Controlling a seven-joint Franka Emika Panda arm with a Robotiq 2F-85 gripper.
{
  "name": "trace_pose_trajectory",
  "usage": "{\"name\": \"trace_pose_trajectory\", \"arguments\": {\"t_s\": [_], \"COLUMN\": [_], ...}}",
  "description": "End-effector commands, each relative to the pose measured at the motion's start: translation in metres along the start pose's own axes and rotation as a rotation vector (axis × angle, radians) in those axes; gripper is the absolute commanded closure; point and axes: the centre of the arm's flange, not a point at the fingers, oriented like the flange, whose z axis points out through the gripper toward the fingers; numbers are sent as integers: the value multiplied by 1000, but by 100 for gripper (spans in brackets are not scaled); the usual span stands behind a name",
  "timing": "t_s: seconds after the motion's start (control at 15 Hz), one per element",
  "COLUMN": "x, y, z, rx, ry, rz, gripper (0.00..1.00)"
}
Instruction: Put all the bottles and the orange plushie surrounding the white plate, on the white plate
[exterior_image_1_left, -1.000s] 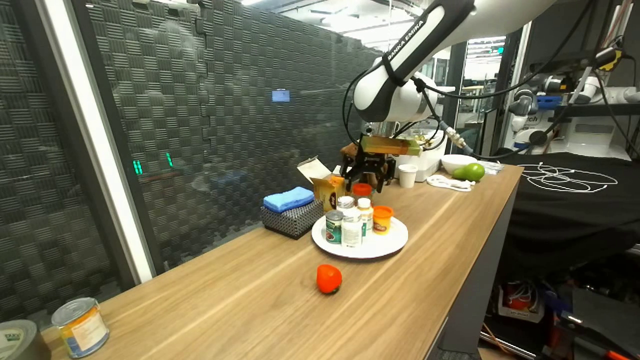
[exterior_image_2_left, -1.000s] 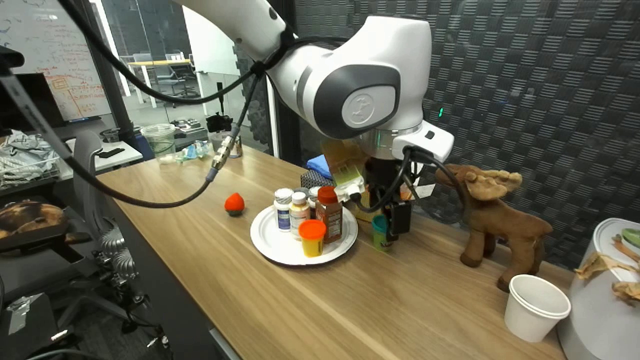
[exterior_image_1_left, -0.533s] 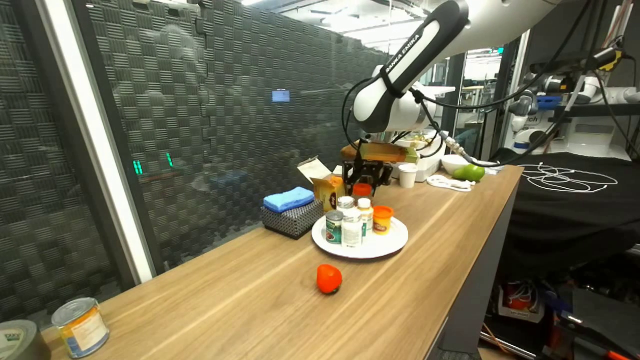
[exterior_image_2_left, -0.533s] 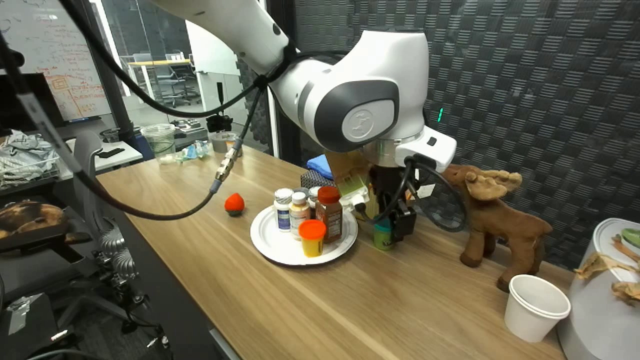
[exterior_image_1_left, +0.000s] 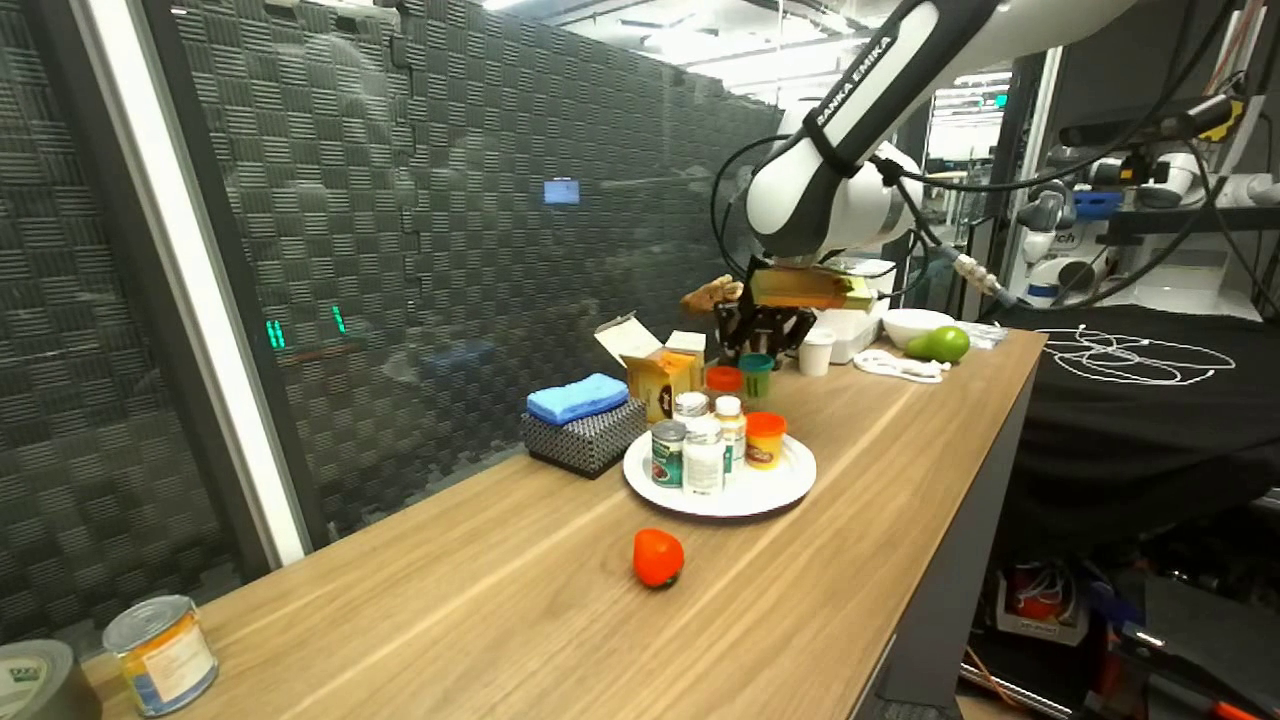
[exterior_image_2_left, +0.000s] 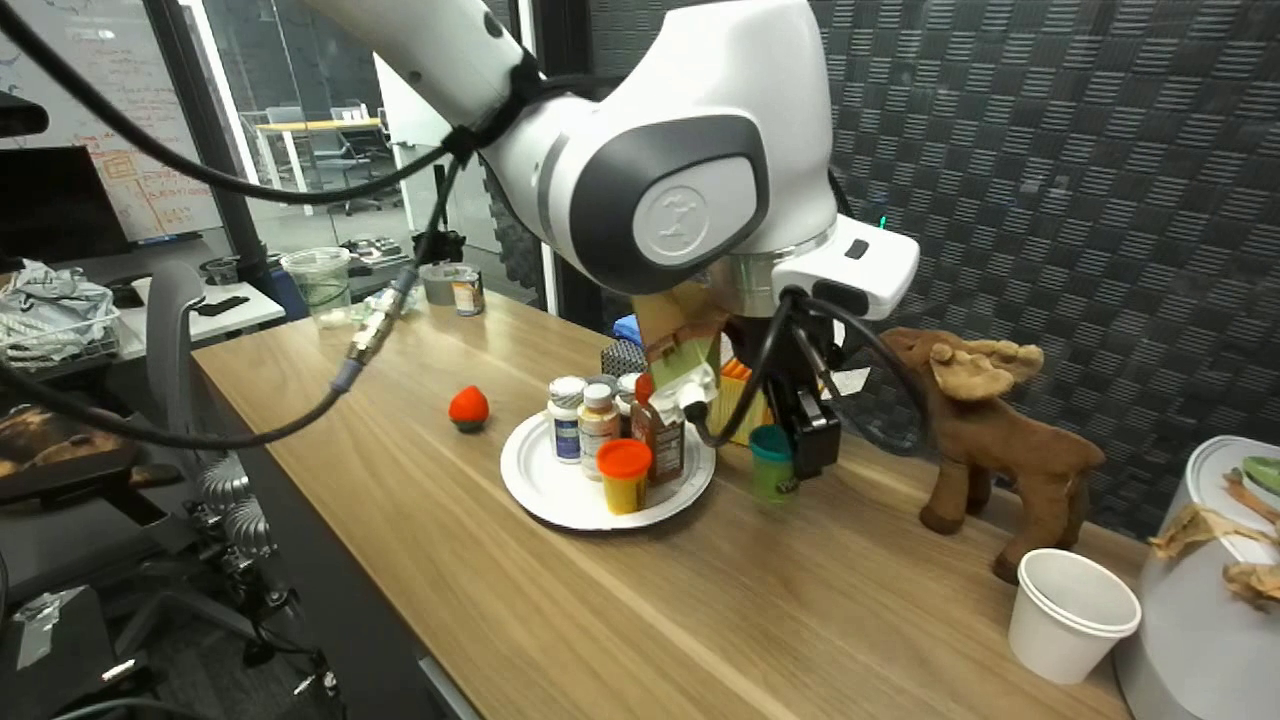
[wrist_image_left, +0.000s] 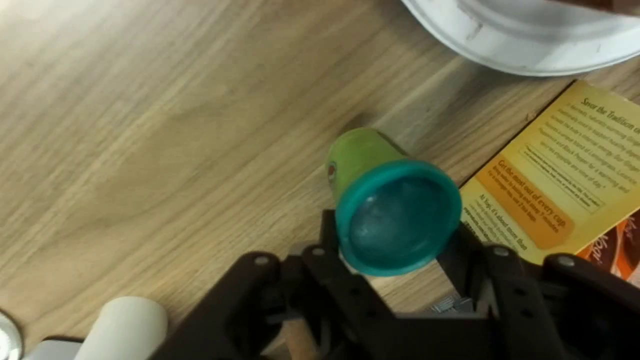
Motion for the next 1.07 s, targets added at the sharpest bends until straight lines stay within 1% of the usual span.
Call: {"name": "trace_pose_trajectory", "arguments": {"t_s": [0.0, 0.07, 0.27, 0.4, 0.53, 0.73, 1.0], "x": [-58, -73, -112, -140, -160, -179, -193], "y": [13, 16, 26, 31, 29, 17, -10], "z": [-59, -65, -79, -85, -83, -69, -58], "rx": [-8, -9, -7, 3, 14, 36, 60], "ry": [30, 16, 35, 33, -2, -62, -98], "rz": [43, 56, 83, 93, 80, 25, -31], "gripper": [74, 74, 74, 74, 74, 74, 74]}}
